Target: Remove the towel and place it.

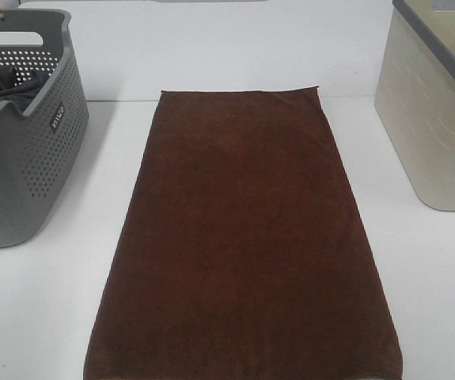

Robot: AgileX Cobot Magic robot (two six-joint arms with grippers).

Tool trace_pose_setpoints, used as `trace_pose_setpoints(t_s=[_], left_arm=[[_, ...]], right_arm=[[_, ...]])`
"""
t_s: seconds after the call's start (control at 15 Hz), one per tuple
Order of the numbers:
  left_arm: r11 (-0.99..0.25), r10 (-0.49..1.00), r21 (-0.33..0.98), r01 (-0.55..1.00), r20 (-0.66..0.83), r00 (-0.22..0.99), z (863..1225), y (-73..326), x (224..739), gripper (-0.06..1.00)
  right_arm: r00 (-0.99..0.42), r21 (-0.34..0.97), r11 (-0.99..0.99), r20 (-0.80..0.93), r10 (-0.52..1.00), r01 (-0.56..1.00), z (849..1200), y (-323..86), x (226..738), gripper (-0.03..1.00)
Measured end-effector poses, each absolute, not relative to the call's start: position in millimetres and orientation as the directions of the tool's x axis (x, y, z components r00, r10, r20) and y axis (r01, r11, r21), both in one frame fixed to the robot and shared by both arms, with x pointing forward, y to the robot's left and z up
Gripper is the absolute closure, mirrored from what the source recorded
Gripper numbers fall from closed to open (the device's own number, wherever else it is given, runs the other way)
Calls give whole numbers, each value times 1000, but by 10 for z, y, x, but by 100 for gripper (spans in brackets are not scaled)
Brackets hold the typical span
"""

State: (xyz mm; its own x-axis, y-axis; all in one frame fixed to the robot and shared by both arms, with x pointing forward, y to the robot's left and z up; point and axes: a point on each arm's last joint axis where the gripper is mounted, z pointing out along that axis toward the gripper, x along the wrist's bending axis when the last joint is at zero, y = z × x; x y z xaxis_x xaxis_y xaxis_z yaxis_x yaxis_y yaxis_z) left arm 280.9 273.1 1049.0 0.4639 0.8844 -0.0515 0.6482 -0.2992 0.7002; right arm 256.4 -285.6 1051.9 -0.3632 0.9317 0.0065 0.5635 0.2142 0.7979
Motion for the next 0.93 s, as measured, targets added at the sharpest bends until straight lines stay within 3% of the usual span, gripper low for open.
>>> trace_pose_setpoints(t_s=[0.4,0.6,0.93], left_arm=[[-155,955,805,573,-26,295,10549,2846,2608,26],[-96,979,864,494,-6,202,10566,2875,2450,26],[-89,982,904,418,9,190,10565,2878,2312,26]], right_arm=[[-360,798,212,6,933,564,10519,-2857,2564,40],[-268,798,156,7,963,582,10519,-2874,2577,40],[-141,853,76,-3,990,517,10533,-2906,2444,40]])
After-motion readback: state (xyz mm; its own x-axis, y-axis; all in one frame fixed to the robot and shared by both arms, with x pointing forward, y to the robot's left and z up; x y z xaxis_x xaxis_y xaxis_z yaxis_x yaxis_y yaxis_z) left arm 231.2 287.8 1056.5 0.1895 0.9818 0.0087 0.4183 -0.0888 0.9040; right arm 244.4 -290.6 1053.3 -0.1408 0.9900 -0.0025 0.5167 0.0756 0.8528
